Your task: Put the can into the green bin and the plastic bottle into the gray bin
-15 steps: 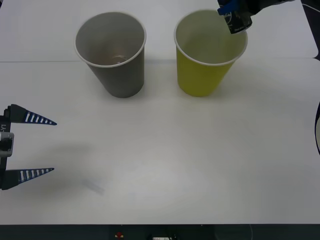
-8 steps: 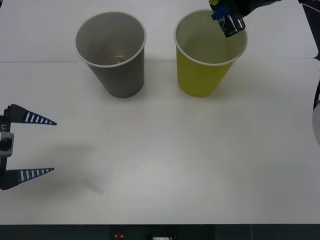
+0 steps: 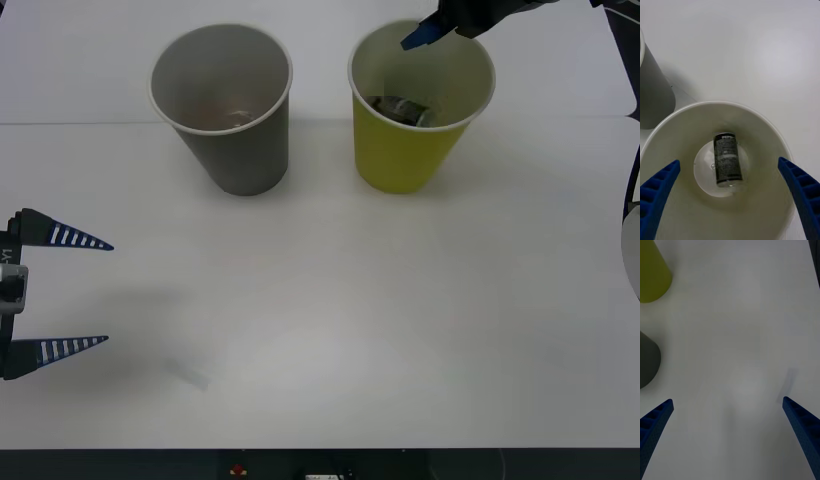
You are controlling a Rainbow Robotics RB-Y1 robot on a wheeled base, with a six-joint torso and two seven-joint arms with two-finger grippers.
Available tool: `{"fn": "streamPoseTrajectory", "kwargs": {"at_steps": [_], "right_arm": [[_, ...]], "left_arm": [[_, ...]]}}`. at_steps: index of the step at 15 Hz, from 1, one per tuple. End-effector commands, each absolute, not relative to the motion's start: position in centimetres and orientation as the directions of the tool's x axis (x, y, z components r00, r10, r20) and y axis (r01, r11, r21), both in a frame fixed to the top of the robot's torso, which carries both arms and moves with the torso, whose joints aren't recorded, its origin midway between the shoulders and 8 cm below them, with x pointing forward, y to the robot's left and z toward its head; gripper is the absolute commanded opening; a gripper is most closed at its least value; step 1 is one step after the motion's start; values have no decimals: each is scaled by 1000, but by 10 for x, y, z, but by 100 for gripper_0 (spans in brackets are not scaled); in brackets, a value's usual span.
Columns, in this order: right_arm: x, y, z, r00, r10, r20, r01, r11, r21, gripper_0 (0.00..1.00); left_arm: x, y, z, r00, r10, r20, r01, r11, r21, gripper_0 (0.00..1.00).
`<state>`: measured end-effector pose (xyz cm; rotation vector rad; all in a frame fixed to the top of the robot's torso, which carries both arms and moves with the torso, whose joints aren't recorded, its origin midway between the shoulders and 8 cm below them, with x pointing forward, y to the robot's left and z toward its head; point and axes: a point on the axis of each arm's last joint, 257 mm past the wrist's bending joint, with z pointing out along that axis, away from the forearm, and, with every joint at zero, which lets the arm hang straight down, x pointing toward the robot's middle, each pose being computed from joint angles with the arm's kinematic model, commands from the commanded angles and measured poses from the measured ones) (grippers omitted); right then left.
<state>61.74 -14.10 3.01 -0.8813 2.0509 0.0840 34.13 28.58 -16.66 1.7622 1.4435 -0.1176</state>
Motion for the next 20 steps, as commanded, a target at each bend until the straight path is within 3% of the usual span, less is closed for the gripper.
{"fn": "streamPoseTrajectory", "kwargs": {"at_steps": [1, 5, 9, 11, 20], "right_arm": [[618, -141, 32, -360, -552, -752, -613, 748, -256, 100], [611, -138, 46, -334, -541, -772, -625, 740, -249, 100], [596, -127, 80, -258, -490, -833, -637, 734, -235, 100], [583, -125, 82, -234, -451, -862, -662, 723, -199, 100], [498, -140, 48, -90, -425, -901, -705, 666, -244, 100]], "left_arm": [[341, 286, -167, 334, 769, -546, 847, 10, 532, 100], [341, 286, -167, 334, 769, -546, 847, 10, 532, 100], [341, 286, -167, 334, 769, -546, 847, 10, 532, 100], [341, 286, -167, 334, 769, -546, 847, 10, 532, 100], [341, 286, -167, 334, 769, -546, 847, 10, 532, 100]]}}
